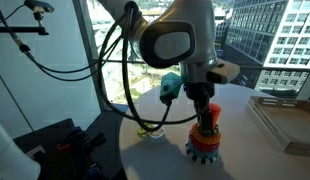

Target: Put the black and white ring on the table

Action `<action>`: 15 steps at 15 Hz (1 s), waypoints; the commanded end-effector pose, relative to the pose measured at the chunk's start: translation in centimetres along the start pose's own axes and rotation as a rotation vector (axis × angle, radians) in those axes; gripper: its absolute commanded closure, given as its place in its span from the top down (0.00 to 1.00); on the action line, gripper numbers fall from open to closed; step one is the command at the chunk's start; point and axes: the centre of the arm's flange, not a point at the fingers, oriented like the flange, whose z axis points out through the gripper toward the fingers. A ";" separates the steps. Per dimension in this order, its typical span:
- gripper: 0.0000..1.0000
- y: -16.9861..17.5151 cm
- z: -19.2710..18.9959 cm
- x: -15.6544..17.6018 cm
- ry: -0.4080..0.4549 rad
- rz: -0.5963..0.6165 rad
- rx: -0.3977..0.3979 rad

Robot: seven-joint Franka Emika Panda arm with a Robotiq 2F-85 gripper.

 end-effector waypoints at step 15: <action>0.39 0.9 -7.1 -0.6 0.066 0.008 0.069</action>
